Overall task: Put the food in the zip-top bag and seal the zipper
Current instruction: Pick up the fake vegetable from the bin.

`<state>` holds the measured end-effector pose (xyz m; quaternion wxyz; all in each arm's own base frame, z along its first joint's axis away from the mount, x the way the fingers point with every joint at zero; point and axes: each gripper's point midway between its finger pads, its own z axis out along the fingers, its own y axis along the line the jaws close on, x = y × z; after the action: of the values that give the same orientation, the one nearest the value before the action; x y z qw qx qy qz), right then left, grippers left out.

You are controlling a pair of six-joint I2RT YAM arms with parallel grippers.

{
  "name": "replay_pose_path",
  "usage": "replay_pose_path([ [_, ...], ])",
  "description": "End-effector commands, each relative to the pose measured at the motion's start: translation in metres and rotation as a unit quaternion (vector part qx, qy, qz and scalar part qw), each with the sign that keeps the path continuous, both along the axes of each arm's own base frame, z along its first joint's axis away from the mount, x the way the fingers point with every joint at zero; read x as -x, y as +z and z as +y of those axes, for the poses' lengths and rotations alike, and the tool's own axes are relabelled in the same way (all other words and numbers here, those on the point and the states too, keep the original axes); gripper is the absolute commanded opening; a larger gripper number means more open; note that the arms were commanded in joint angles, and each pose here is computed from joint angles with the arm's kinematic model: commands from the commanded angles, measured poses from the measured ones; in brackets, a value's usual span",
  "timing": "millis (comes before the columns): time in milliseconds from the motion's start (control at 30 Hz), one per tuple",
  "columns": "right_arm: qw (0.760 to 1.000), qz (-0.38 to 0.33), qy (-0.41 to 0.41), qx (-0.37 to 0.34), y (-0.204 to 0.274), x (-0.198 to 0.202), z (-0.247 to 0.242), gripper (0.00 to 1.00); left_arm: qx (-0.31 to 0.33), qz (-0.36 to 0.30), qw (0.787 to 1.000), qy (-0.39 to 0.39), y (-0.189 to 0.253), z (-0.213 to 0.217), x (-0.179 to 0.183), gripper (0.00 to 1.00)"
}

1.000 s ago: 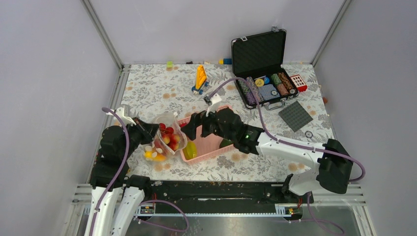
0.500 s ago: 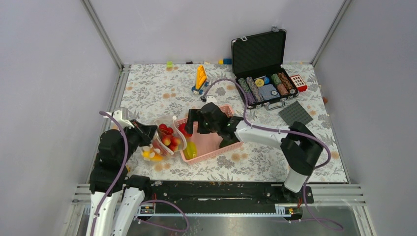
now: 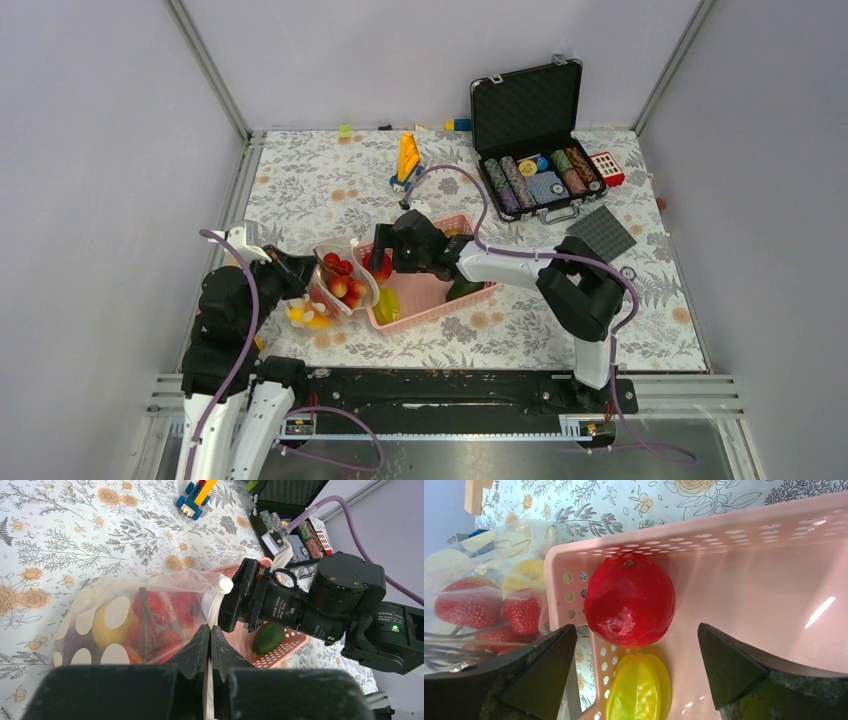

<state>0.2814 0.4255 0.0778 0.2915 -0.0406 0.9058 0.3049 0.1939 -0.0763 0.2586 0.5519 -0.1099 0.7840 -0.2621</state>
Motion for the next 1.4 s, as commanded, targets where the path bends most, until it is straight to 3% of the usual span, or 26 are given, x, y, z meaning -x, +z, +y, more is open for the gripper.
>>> replay_pose_path([
  [0, 1.0, -0.005, -0.009, -0.028, 0.013, -0.011, 0.016, 0.98, 0.002, -0.054, 0.998, 0.014, 0.029, 0.006, -0.003, 0.0],
  [600, 0.997, 0.011, -0.067, -0.045, -0.016, -0.022, 0.016, 0.9, 0.002, -0.052, 0.998, 0.017, 0.027, 0.006, -0.004, 0.0],
  [1067, 0.996, 0.014, -0.048, -0.077, -0.006, -0.01, 0.016, 0.64, 0.002, -0.051, 0.999, 0.015, 0.027, 0.006, -0.004, 0.0],
  [1200, 0.992, 0.005, -0.045, -0.114, 0.012, -0.006, 0.017, 0.46, 0.002, -0.051, 0.999, 0.015, 0.027, 0.006, -0.004, 0.0],
  [1367, 0.991, -0.016, -0.049, -0.127, 0.032, -0.005, 0.009, 0.34, 0.002, -0.05, 0.999, 0.015, 0.027, 0.006, -0.005, 0.0],
])
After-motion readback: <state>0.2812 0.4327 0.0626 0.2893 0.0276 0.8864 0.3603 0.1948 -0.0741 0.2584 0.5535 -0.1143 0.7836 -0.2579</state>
